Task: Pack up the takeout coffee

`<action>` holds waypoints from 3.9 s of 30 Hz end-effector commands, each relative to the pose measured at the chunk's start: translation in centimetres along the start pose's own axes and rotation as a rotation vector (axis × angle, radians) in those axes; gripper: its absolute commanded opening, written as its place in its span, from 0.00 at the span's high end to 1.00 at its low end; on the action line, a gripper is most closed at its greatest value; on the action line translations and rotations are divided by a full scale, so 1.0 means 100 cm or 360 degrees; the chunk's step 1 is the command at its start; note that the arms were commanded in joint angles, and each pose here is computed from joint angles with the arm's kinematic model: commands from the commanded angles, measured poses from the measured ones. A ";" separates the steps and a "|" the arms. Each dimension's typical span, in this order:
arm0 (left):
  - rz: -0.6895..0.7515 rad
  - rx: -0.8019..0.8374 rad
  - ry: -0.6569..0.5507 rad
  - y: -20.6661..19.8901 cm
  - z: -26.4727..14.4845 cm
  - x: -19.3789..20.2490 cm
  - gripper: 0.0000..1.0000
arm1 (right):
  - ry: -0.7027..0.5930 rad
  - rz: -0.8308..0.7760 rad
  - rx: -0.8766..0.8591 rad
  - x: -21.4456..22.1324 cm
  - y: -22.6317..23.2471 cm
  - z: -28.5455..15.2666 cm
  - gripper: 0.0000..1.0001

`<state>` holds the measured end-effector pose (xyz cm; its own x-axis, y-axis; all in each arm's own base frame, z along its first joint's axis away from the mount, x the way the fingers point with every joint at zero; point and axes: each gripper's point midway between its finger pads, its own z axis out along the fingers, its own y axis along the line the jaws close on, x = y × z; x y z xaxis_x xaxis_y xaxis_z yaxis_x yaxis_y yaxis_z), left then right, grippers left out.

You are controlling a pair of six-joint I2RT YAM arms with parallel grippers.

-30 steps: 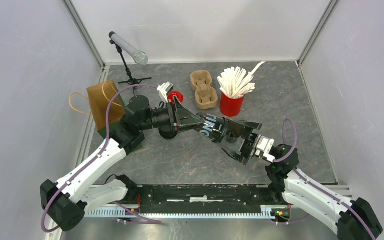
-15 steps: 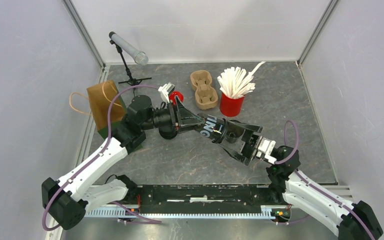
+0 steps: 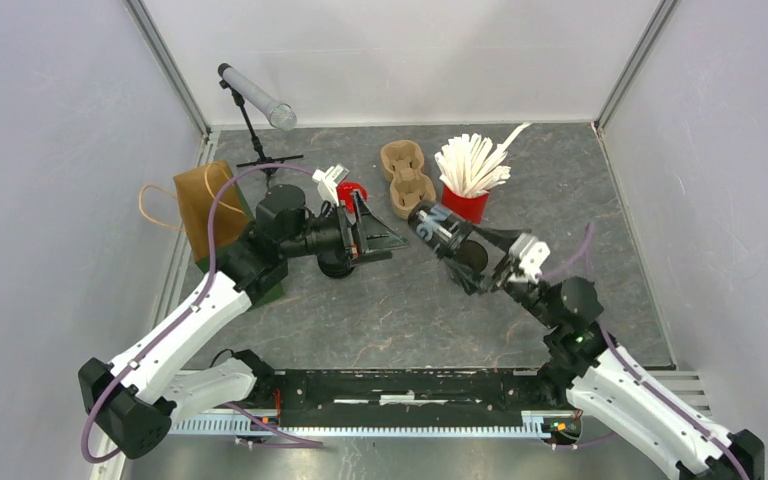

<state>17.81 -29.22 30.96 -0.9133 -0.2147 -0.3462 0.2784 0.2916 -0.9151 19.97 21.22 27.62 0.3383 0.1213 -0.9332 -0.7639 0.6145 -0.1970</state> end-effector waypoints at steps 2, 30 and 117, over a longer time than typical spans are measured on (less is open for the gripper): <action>0.0274 -0.0175 -0.0044 0.007 -0.009 -0.010 0.00 | 0.0733 0.0093 0.0682 0.022 -0.073 -0.033 0.17; 0.0597 -0.0448 0.0316 0.060 -0.030 0.025 0.00 | 0.2279 0.0263 0.1000 0.077 -0.161 -0.129 0.14; 0.0800 -0.0939 0.0285 0.147 -0.028 0.002 0.00 | 0.1111 0.0711 0.3980 0.139 -0.294 -0.382 0.57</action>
<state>20.20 -22.25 17.64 -0.8104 0.1775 -0.5583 0.4594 0.7840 -0.4176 26.20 -23.98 8.90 -0.0933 0.6123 -0.7851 0.9956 0.0647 -0.0678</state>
